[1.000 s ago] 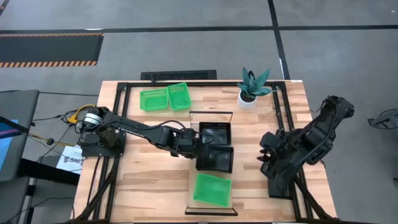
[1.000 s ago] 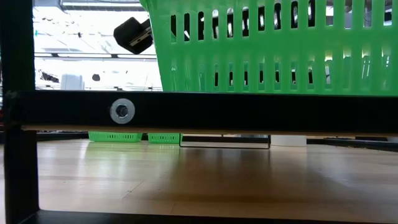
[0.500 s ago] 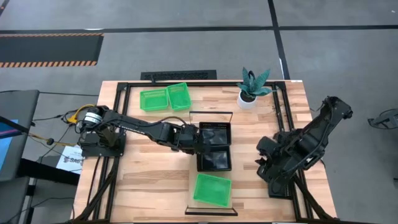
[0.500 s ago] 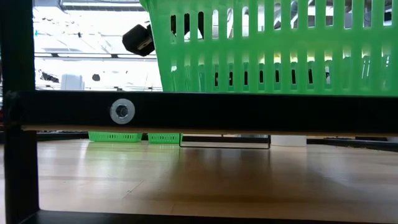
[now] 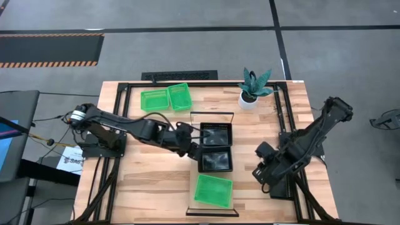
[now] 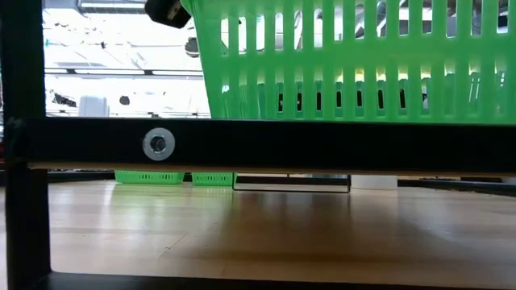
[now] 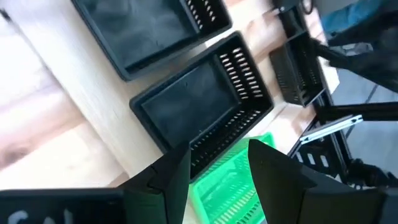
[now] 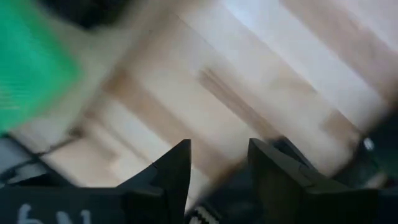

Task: Stack baskets on shelf by color
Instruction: Stack the black bin on top of the black bins on the shelf

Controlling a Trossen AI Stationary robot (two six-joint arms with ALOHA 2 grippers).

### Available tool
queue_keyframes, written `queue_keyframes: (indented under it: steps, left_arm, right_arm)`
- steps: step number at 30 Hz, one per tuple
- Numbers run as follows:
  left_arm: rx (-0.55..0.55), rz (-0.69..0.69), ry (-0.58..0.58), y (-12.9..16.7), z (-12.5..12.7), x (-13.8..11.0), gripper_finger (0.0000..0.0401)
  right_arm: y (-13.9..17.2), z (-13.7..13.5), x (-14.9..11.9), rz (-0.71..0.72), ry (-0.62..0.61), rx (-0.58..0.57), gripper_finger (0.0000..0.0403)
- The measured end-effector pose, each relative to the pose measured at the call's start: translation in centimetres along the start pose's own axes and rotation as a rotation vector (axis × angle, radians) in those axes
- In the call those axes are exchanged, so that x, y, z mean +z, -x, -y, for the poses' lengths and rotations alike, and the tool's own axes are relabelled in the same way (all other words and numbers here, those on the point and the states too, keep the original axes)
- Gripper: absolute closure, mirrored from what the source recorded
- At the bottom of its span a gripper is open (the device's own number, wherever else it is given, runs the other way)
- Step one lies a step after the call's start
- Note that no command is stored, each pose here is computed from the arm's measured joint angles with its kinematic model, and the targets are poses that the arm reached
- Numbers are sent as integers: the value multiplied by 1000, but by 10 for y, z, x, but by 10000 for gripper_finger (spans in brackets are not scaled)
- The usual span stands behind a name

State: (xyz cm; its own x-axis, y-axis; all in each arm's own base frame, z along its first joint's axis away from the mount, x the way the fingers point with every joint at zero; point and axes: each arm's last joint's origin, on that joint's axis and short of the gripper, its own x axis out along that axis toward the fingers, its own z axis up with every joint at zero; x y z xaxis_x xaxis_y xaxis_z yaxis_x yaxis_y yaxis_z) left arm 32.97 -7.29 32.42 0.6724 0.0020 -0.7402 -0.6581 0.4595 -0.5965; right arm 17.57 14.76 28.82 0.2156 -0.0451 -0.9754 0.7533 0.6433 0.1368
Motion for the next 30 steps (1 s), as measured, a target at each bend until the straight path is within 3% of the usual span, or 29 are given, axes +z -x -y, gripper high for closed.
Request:
queue_keyframes:
  steps: [4, 8, 13, 19, 26, 30]
  left_arm:
    - [-31, 47, -55, 15, 1, 3, 252]
    - [-43, 62, -110, 22, 2, 3, 252]
    - [-45, 63, -116, 22, 2, 3, 252]
    - [-42, 74, -164, 22, 2, 3, 252]
    - [-33, 108, -164, 22, 2, 4, 252]
    - [-34, 109, -164, 22, 2, 4, 252]
  right_arm:
    - [-31, -6, -22, -102, -37, 111, 209]
    - [-42, -7, -46, -154, -41, 184, 208]
    - [-41, 1, -68, -220, -128, 132, 217]
    - [-37, 6, -92, -266, -149, 125, 219]
    - [-63, -1, -106, -242, -174, 2, 220]
    - [-78, -13, -108, -243, -177, 14, 219]
